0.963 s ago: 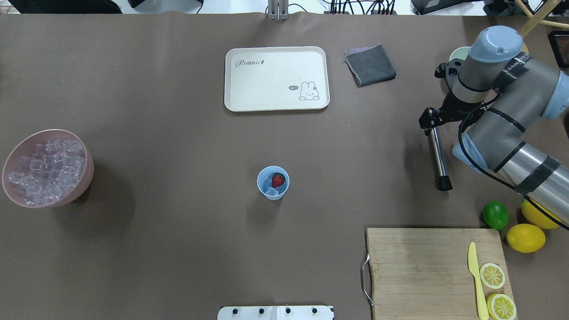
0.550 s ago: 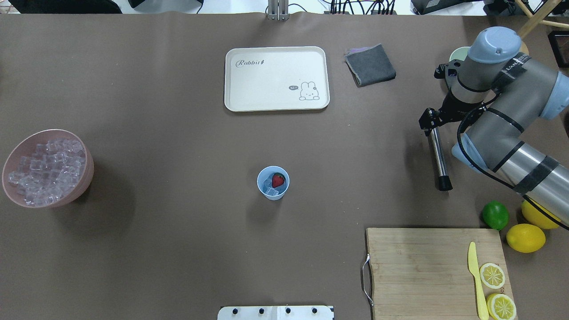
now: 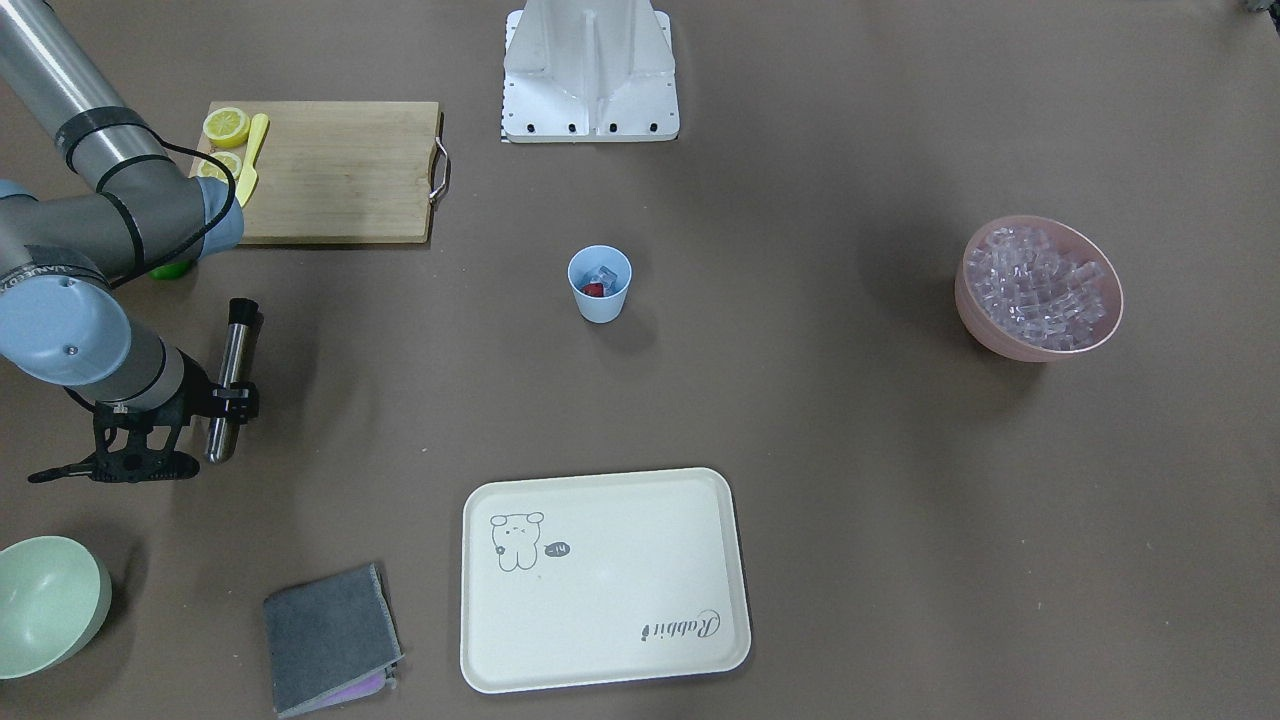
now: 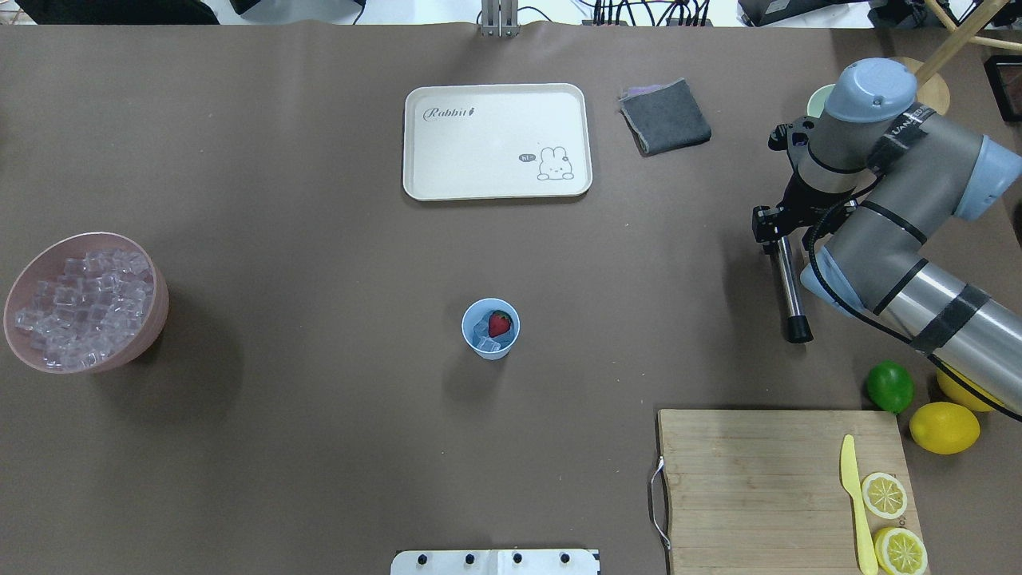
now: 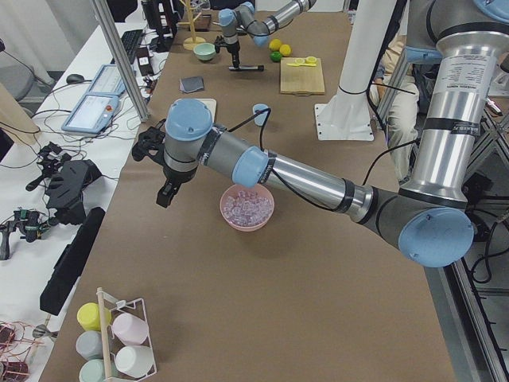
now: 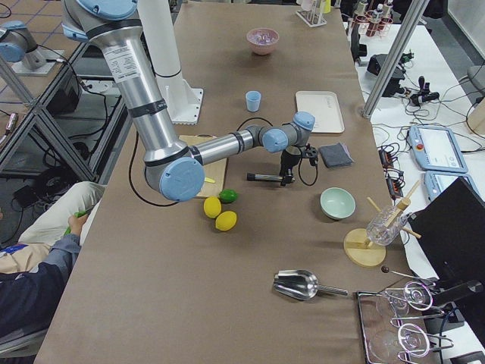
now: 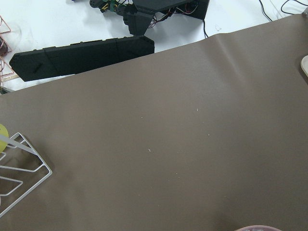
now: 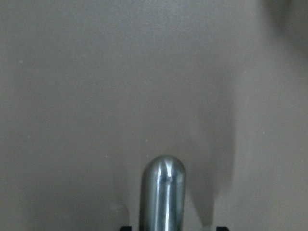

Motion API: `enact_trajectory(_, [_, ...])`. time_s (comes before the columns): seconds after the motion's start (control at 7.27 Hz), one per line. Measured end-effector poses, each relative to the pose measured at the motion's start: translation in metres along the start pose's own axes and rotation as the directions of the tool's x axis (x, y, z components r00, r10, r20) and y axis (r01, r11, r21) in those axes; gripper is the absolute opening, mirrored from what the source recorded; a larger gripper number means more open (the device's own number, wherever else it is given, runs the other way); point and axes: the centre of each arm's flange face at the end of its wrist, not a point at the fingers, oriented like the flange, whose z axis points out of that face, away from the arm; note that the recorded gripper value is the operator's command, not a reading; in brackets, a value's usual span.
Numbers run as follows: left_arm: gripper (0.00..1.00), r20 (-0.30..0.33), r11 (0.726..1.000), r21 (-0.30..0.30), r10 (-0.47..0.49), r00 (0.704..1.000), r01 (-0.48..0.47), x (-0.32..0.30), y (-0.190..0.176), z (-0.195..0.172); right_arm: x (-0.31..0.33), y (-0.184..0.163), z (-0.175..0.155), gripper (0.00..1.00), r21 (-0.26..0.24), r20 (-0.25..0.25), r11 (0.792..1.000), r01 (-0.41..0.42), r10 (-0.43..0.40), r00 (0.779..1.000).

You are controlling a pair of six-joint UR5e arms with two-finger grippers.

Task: Mash ice and strawberries in cup
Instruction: 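Grasp the steel muddler rod with the right gripper and lift it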

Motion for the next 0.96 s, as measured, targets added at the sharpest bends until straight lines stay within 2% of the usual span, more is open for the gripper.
enact_trajectory(0.14, [0.98,0.000,1.000,0.002,0.002,1.000,-0.002,0.001,0.000,-0.001,-0.002,0.000,0.000,0.00,-0.001,0.000,1.000,0.001,-0.001,1.000])
enact_trajectory(0.55, [0.98,0.001,1.000,0.004,0.002,1.000,-0.002,0.001,0.000,-0.003,-0.008,-0.001,-0.004,0.00,0.005,0.006,1.000,-0.004,0.004,1.000])
enact_trajectory(0.96, [0.98,0.006,1.000,0.010,0.013,1.000,-0.013,0.004,-0.005,-0.005,-0.017,-0.010,-0.034,0.00,0.054,0.026,0.999,-0.003,0.002,1.000])
